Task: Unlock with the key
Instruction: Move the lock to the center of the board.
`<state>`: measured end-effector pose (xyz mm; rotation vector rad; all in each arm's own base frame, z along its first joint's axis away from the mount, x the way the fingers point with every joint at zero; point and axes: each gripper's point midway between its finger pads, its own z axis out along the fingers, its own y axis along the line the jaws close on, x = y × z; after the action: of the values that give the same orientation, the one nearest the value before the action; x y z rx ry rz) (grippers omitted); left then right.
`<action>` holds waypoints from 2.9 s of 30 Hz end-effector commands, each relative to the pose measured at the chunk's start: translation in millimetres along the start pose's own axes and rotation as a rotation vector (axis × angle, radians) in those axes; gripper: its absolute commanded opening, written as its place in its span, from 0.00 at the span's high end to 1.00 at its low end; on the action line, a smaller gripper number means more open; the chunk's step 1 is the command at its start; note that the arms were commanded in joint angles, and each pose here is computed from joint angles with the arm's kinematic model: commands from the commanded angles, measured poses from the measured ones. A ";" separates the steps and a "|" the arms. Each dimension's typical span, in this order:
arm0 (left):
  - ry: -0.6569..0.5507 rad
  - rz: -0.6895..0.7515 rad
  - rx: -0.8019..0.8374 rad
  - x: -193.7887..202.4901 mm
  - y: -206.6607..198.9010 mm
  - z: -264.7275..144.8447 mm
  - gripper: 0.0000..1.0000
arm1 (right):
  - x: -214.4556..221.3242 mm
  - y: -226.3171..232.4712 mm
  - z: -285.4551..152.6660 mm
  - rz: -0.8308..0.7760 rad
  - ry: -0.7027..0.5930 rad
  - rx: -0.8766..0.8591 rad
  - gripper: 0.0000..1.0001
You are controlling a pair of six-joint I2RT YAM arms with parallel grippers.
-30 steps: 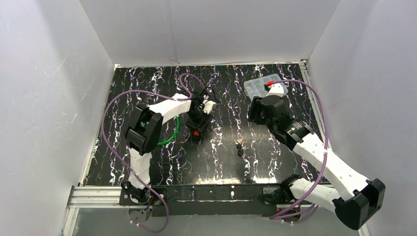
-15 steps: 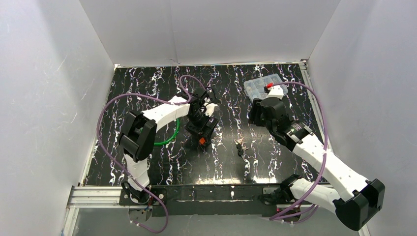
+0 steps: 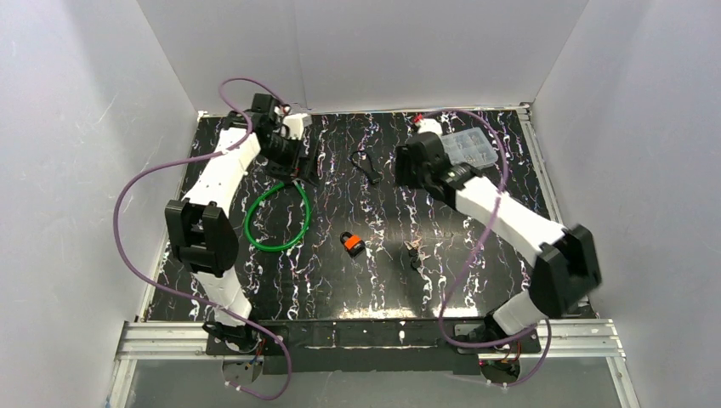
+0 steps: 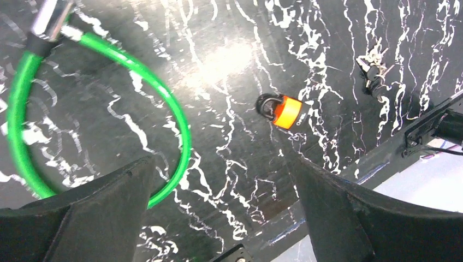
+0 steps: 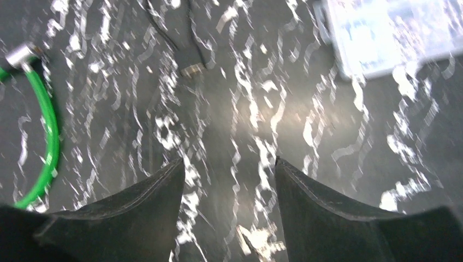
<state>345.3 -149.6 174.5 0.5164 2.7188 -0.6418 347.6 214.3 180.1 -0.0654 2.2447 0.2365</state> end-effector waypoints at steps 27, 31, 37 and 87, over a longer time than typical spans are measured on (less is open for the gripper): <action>0.009 0.005 0.019 35.1 7.7 -41.0 0.02 | -3.4 64.9 195.1 0.006 0.289 -0.022 0.38; 0.004 0.014 0.025 32.4 5.1 -45.6 0.02 | 10.4 57.7 197.1 0.004 0.333 0.011 0.39; -0.022 0.017 0.016 31.5 2.4 -52.4 0.02 | 26.9 52.1 199.3 -0.008 0.379 0.027 0.41; 0.013 0.073 0.020 93.3 -19.3 -79.9 0.02 | 62.5 116.7 15.0 -0.127 0.285 -0.205 0.32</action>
<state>256.2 -103.6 209.1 0.6060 2.7031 -0.6261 321.1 333.2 123.6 -0.3503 2.5072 0.3632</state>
